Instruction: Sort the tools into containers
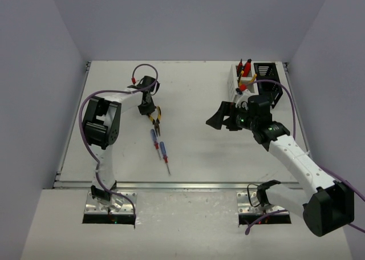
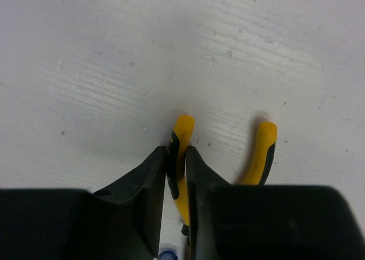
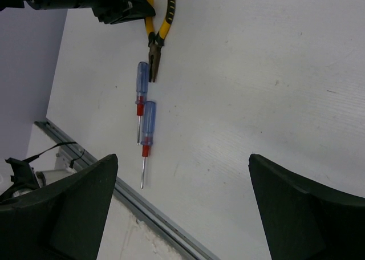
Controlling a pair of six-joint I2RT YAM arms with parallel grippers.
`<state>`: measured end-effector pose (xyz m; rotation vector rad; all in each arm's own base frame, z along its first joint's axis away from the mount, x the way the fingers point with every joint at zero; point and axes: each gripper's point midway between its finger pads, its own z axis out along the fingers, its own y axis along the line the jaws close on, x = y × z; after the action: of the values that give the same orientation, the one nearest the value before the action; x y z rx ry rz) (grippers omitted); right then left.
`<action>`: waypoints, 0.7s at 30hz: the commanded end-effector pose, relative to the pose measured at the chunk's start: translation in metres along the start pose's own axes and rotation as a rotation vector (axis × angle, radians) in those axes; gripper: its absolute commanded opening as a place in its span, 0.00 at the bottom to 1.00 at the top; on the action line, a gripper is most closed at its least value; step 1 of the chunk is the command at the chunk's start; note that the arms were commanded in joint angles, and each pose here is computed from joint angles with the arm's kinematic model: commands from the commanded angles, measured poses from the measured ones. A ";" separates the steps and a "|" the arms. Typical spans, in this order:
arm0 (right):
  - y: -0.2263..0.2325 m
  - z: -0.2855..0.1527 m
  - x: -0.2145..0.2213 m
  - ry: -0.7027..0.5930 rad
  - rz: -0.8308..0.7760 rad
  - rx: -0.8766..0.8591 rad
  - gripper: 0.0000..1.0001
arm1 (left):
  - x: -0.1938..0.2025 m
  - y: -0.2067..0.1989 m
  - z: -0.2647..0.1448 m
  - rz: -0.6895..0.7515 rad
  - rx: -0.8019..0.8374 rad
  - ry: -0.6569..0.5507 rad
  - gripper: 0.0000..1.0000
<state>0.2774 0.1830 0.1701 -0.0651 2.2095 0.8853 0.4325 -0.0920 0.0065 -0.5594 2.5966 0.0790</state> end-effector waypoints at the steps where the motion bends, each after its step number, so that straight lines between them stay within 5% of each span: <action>1: 0.013 -0.003 -0.016 -0.028 -0.019 -0.032 0.95 | 0.006 -0.007 0.017 -0.018 0.023 0.026 0.02; 10: 0.009 0.009 -0.003 0.022 -0.008 -0.062 0.95 | -0.023 -0.050 -0.017 -0.025 0.192 -0.068 0.00; 21: 0.027 0.041 0.001 0.095 -0.080 -0.238 0.91 | -0.038 -0.114 -0.130 0.009 0.539 -0.300 0.00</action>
<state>0.2789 0.2069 0.1270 -0.1694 2.3347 1.0209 0.4308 -0.1637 0.0557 -0.3829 2.4586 -0.2437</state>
